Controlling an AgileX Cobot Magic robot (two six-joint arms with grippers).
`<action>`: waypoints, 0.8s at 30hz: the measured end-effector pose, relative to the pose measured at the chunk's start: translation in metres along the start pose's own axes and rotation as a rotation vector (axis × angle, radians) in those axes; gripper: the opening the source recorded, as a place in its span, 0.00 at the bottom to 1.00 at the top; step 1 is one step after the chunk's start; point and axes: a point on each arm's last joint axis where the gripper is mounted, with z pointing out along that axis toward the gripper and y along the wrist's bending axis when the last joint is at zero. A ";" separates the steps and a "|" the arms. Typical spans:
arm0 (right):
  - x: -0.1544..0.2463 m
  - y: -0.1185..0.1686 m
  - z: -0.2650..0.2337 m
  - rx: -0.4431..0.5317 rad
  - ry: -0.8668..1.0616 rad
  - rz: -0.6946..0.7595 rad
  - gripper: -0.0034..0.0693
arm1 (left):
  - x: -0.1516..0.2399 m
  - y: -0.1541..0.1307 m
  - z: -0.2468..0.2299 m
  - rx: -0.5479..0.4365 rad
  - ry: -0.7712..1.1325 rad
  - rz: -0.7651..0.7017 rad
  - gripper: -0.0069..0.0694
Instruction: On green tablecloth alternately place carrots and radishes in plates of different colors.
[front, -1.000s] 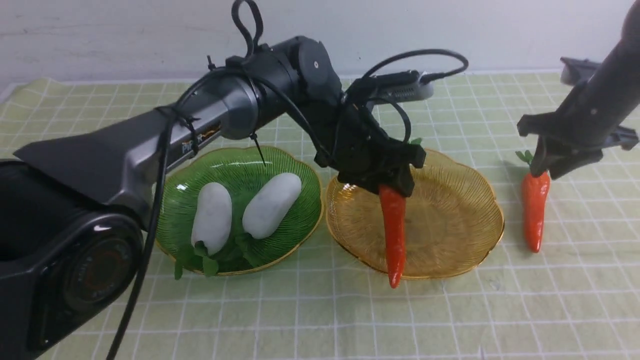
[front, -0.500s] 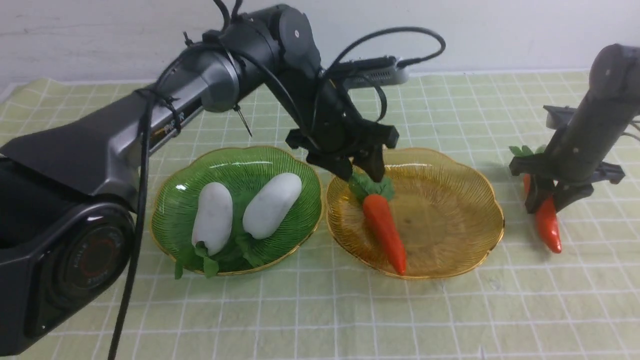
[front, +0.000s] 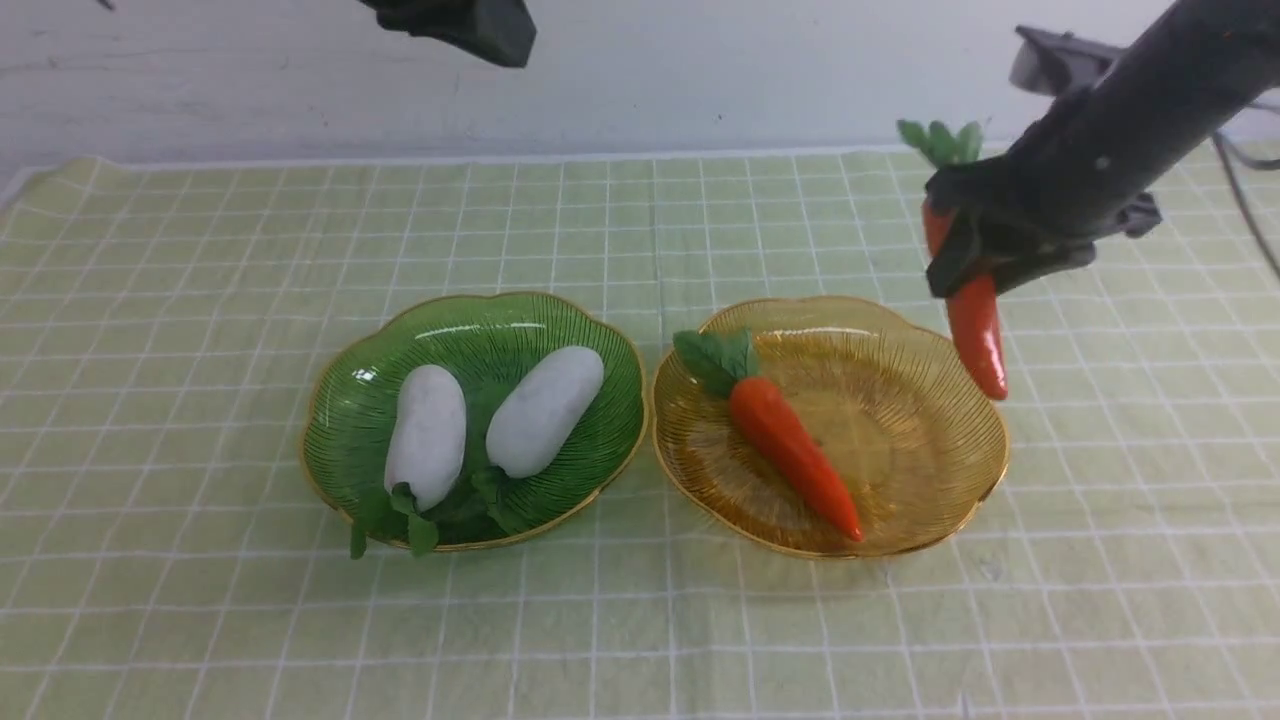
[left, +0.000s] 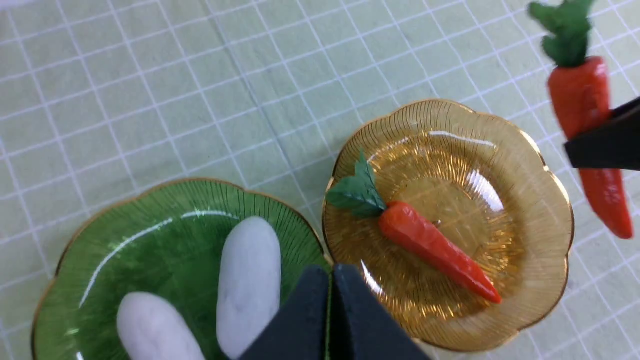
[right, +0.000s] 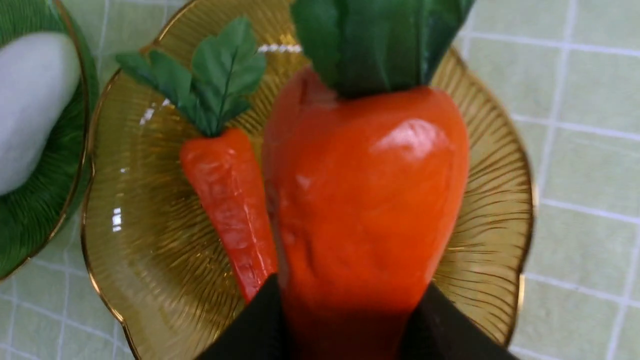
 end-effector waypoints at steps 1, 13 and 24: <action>0.001 0.002 0.010 0.001 0.022 -0.009 0.41 | 0.006 -0.001 -0.009 0.000 0.006 -0.001 0.08; 0.002 0.011 0.009 0.014 0.026 -0.065 0.78 | 0.149 -0.005 -0.087 -0.081 0.037 -0.027 0.08; 0.091 0.087 -0.247 0.040 -0.560 -0.267 0.05 | 0.259 0.005 -0.103 -0.175 -0.216 -0.107 0.08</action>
